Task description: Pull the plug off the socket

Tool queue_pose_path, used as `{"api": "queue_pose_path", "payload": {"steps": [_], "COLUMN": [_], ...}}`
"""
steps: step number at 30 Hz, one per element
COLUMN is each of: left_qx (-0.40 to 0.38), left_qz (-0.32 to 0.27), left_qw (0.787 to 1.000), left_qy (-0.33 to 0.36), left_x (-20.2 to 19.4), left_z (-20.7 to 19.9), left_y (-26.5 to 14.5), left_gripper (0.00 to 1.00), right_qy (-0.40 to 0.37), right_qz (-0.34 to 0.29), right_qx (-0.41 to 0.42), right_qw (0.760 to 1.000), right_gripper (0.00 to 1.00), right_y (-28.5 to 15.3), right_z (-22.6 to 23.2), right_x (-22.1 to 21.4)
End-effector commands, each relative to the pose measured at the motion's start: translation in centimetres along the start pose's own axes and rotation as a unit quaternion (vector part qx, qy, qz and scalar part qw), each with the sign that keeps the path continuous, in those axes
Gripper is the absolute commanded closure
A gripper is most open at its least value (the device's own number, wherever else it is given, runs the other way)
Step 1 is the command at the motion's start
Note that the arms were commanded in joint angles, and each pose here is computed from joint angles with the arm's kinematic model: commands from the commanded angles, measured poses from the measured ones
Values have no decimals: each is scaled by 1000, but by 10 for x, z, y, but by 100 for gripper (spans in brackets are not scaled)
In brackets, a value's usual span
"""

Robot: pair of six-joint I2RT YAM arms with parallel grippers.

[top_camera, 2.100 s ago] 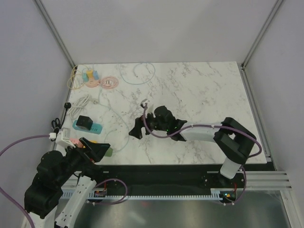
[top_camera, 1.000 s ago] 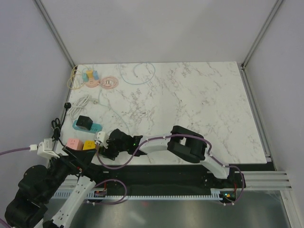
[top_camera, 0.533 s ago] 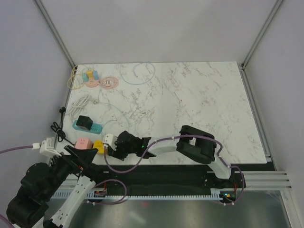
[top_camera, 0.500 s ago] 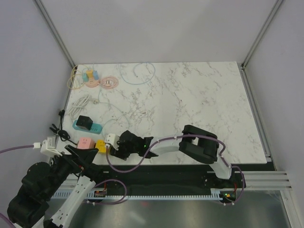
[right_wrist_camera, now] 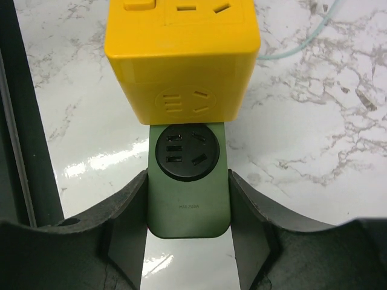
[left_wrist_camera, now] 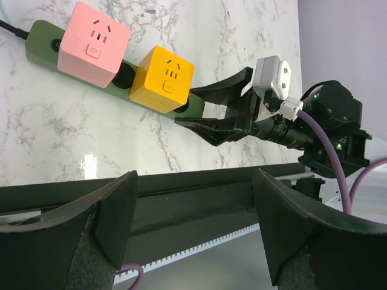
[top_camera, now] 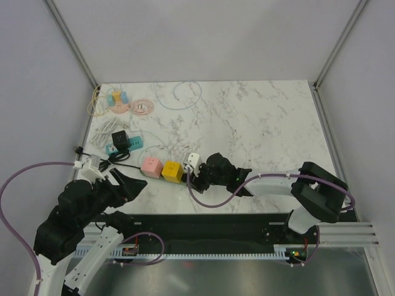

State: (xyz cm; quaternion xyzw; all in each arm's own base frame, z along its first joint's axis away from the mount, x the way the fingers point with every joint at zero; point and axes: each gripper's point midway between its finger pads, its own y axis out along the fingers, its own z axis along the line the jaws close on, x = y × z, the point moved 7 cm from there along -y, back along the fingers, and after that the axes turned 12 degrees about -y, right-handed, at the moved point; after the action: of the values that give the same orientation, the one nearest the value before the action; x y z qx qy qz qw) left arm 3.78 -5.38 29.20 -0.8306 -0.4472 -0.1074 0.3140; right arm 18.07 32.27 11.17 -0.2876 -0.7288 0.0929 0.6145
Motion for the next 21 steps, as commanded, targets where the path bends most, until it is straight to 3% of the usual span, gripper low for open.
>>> {"api": "queue_pose_path", "payload": {"steps": [1, 11, 14, 16, 21], "left_qx": [-49, -27, 0, 34, 32], "left_qz": [20, 79, 120, 132, 92], "left_qw": [999, 997, 993, 991, 995], "left_qy": [8, -1, 9, 5, -18], "left_x": [2, -4, -11, -13, -11], "left_z": [-20, -23, -17, -10, -4], "left_y": [14, 60, 82, 97, 123], "left_gripper": [17, 24, 28, 29, 49], "right_qy": [50, 79, 84, 86, 95], "right_qz": [55, 70, 75, 82, 90], "right_qx": [35, 78, 67, 55, 42], "right_qw": [997, 991, 991, 991, 991], "right_gripper": [100, 100, 99, 96, 73], "right_y": [-26, -14, -11, -10, -12], "right_z": [9, 25, 21, 18, 13], "right_x": [-45, -69, -67, -69, -73]}}
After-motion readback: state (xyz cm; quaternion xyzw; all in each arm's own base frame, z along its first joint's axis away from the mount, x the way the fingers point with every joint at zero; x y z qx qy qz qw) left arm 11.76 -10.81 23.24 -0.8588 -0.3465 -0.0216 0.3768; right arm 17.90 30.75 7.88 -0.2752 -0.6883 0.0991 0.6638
